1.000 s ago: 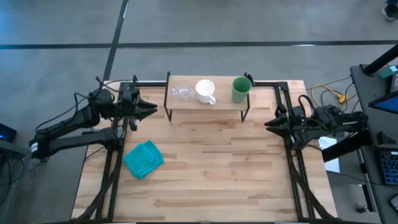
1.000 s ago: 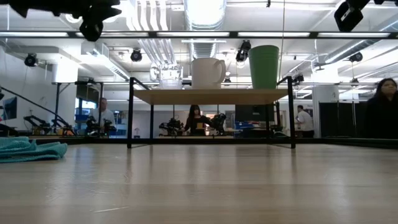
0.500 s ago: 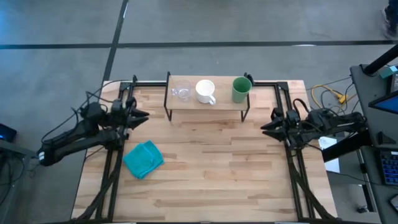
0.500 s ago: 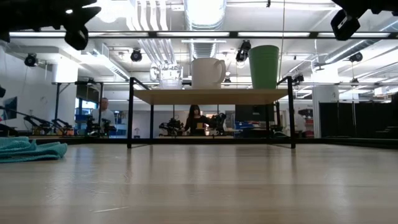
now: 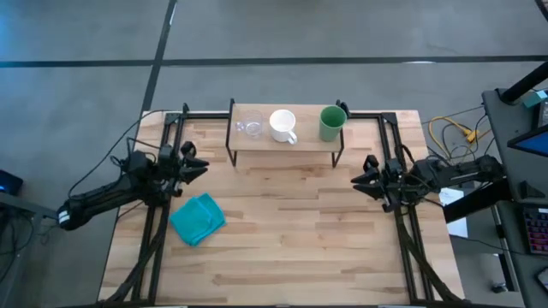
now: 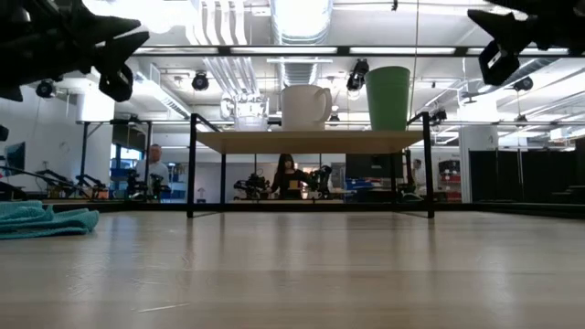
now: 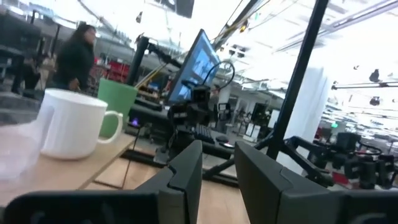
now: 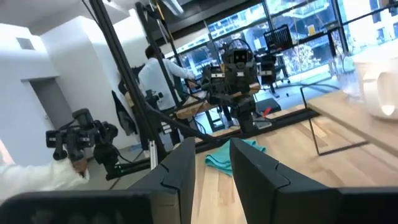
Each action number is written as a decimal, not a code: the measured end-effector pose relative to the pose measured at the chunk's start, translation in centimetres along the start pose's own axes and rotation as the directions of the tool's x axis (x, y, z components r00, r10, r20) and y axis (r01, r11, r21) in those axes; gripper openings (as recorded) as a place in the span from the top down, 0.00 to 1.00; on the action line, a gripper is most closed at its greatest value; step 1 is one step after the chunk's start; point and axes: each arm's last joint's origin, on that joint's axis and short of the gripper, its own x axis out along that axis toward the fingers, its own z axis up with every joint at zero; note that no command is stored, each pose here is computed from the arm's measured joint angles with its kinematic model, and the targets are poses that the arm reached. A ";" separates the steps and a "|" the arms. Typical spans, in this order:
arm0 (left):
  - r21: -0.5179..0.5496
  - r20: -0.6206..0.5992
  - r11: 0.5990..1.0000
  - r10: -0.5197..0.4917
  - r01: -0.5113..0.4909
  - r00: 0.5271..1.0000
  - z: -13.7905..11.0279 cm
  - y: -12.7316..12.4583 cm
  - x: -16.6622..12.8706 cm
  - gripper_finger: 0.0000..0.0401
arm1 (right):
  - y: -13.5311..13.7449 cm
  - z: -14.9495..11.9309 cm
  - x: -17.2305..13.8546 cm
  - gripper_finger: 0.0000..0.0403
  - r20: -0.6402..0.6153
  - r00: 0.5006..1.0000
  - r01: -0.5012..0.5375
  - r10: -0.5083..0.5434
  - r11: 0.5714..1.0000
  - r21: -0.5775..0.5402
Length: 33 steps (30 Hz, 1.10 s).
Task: Stack small to large cups/mugs on shelf
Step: Return to Home Position
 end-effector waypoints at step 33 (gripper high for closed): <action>-0.041 -0.164 0.965 0.249 -0.258 0.955 -3.5 2.1 -0.2 0.80 | -2.2 -4.6 -0.2 0.76 -0.036 0.977 0.212 -0.210 0.973 0.092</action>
